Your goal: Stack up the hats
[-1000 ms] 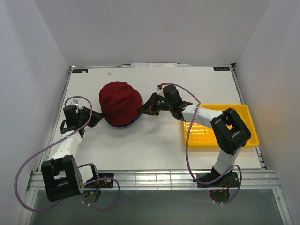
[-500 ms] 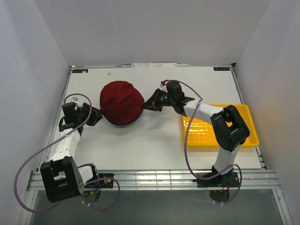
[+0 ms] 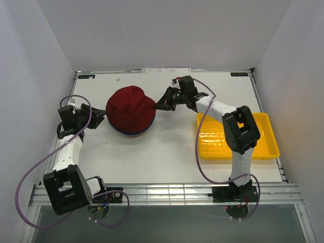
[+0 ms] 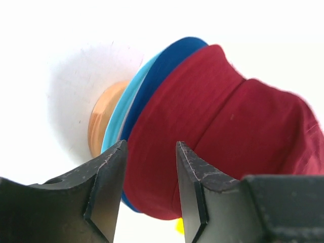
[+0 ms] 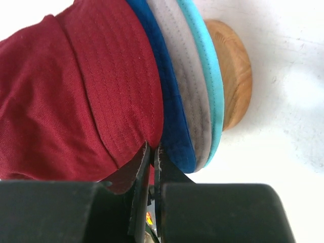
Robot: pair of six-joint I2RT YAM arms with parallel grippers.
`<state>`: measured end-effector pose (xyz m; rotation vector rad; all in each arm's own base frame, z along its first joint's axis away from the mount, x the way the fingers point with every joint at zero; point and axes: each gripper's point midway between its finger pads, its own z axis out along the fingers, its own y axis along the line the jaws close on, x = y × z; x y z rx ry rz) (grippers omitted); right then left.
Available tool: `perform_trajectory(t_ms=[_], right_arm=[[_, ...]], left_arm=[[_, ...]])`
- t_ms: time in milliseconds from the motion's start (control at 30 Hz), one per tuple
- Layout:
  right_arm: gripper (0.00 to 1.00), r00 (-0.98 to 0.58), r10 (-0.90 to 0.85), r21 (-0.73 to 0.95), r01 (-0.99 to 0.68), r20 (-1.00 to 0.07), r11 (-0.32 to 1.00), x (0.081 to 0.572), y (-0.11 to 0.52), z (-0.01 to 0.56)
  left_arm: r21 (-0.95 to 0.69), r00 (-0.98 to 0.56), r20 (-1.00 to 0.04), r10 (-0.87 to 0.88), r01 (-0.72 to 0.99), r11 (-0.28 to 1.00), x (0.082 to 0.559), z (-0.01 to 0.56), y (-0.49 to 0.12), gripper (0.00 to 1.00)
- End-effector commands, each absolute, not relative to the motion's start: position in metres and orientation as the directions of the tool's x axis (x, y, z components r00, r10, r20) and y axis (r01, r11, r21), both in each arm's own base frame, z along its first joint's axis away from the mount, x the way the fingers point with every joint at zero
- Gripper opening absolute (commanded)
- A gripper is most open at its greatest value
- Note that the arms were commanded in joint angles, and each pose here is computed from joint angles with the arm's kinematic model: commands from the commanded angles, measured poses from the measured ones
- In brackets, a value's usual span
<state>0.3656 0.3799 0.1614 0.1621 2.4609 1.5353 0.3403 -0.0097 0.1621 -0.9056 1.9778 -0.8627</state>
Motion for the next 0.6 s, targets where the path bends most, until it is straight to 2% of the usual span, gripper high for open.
perform_trajectory(t_ms=[0,233,567], right_arm=[[0.08,-0.968,0.188,0.893,-0.069,-0.169,0.445,0.377,0.377,0.172],[0.08,-0.972,0.168,0.886,-0.072,-0.166,0.458,0.392,0.379,0.168],[0.08,-0.972,0.159,0.887,-0.083,-0.172,0.454,0.400,0.382,0.172]], left_arm=[[-0.836,-0.417,-0.397,-0.817,-0.202,0.510,0.357,0.191,-0.004,0.54],[-0.882,-0.440,-0.385,-0.811,-0.084,0.464,0.371,0.201,-0.011,0.57],[-0.901,-0.473,-0.349,-0.809,-0.069,0.429,0.377,0.186,-0.015,0.57]])
